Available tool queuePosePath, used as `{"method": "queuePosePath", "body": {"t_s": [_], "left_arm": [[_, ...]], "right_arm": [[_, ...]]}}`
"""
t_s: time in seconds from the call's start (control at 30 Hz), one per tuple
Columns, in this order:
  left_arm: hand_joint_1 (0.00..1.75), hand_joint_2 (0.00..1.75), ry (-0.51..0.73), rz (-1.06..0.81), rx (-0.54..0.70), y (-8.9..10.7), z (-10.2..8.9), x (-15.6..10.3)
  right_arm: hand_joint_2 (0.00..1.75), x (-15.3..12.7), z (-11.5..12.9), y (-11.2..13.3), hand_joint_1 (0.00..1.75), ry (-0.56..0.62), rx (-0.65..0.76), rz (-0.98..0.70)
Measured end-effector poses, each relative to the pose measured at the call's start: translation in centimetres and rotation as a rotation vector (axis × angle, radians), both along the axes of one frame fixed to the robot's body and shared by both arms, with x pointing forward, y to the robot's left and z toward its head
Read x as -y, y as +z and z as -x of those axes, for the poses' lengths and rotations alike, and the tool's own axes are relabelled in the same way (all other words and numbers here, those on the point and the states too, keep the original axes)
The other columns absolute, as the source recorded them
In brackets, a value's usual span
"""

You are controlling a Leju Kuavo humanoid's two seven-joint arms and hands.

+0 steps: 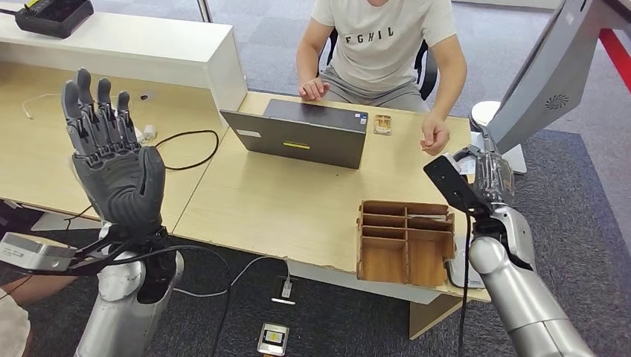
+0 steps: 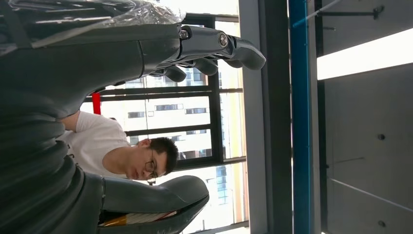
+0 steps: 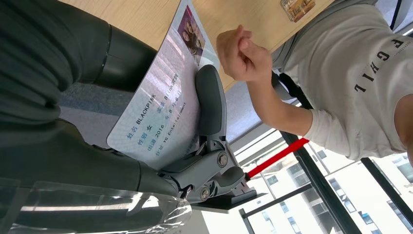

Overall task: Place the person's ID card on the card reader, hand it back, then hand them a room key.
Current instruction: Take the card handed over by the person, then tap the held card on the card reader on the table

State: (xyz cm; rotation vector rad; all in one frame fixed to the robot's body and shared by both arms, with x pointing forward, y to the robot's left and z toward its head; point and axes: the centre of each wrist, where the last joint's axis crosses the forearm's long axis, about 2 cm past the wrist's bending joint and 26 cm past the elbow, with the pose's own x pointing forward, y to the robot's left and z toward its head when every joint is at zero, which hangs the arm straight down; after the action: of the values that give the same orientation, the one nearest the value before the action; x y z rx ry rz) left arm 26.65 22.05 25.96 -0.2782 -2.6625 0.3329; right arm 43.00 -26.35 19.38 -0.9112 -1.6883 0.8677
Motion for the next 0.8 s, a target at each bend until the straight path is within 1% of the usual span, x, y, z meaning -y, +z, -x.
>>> {"method": "queuePosePath", "body": {"t_s": [0.2,0.3,0.33,0.4,0.47,0.63,0.8], "left_arm": [[0.0,1.75,0.001,0.0,-0.001,0.0,0.0,0.0],[0.0,1.75,0.007,0.001,-0.004,-0.1,0.1,0.0],[0.0,1.75,0.016,0.001,-0.009,-0.2,0.2,-0.1],[0.0,1.75,0.044,0.002,-0.027,-0.5,0.6,-0.4],[0.0,1.75,0.067,0.001,-0.037,-0.7,0.9,-0.7],[0.0,1.75,0.096,0.0,-0.041,-0.6,1.3,-1.1],[0.0,1.75,0.12,0.005,-0.041,-0.4,1.6,-1.5]], "right_arm": [[1.75,0.0,0.0,0.0,1.75,0.0,0.001,-0.001],[1.75,0.6,0.3,0.0,1.75,-0.012,0.005,-0.007],[1.75,1.4,0.8,-0.2,1.75,-0.029,0.009,-0.015],[1.75,3.5,2.5,-0.8,1.75,-0.074,0.02,-0.031],[1.75,4.9,4.3,-1.3,1.75,-0.106,0.032,-0.038],[1.75,6.4,7.1,-1.9,1.75,-0.133,0.059,-0.047],[1.75,6.8,9.9,-2.6,1.75,-0.149,0.099,-0.058]]}}
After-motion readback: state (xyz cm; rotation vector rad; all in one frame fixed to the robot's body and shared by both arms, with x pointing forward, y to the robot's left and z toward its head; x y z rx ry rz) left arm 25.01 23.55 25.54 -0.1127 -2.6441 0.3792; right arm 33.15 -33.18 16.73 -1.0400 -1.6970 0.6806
